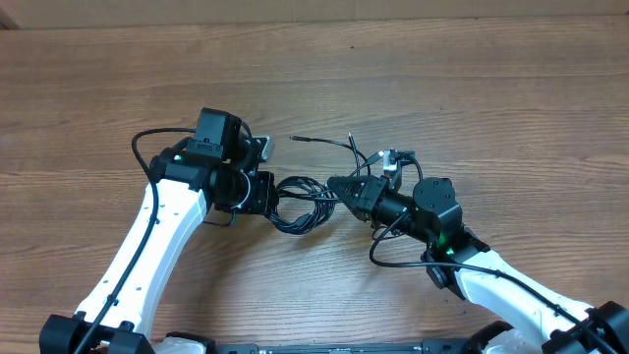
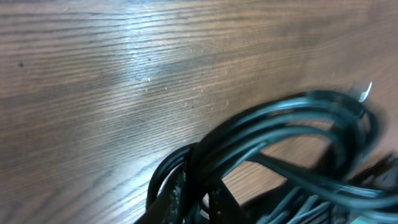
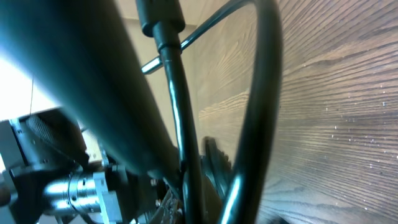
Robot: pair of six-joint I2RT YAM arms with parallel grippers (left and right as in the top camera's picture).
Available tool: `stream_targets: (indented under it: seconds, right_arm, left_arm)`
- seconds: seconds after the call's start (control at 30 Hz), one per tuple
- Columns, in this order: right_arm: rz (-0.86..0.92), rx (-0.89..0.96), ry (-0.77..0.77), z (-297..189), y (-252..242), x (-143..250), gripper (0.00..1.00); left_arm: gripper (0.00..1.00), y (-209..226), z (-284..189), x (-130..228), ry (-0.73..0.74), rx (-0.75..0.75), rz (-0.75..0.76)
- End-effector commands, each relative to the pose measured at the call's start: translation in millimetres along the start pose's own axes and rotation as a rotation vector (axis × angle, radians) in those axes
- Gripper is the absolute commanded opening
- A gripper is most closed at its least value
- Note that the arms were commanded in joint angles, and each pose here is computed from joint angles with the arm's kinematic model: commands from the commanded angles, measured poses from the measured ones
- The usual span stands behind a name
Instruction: Untangle cables
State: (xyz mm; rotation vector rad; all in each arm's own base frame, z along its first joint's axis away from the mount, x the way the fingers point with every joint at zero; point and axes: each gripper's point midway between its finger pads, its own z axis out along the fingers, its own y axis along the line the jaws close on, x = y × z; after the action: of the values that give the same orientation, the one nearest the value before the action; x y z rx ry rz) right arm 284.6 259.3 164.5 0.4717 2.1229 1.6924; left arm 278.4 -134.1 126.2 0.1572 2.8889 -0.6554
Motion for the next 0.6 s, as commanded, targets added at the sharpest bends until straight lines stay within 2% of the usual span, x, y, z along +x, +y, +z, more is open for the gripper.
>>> stream_targets:
  seconds: [0.0, 0.13, 0.3, 0.4, 0.57]
  right_arm:
    - [-0.057, -0.025, 0.049, 0.5, 6.9, 7.7, 0.04]
    - [-0.06, -0.025, 0.05, 1.7, 7.2, 10.0, 0.04]
    - [-0.14, -0.008, 0.043, 6.0, 4.8, 16.7, 0.04]
    - [-0.136, 0.07, 0.009, 8.0, -12.4, 15.9, 0.04]
    - [-0.101, 0.161, -0.006, 5.8, -34.1, 15.0, 0.04]
  left_arm:
    - [0.15, -5.9, -5.6, -10.5, -0.037, 0.019, -0.212]
    - [0.19, -7.7, -5.6, -10.5, -0.033, 0.032, -0.372]
    - [0.06, -21.0, -6.4, -8.1, 0.004, 0.106, -0.527]
    - [0.04, -18.1, -6.2, -9.3, -0.005, 0.092, -0.554]
    - [0.14, 2.3, -5.5, -7.8, -0.038, -0.022, -0.549]
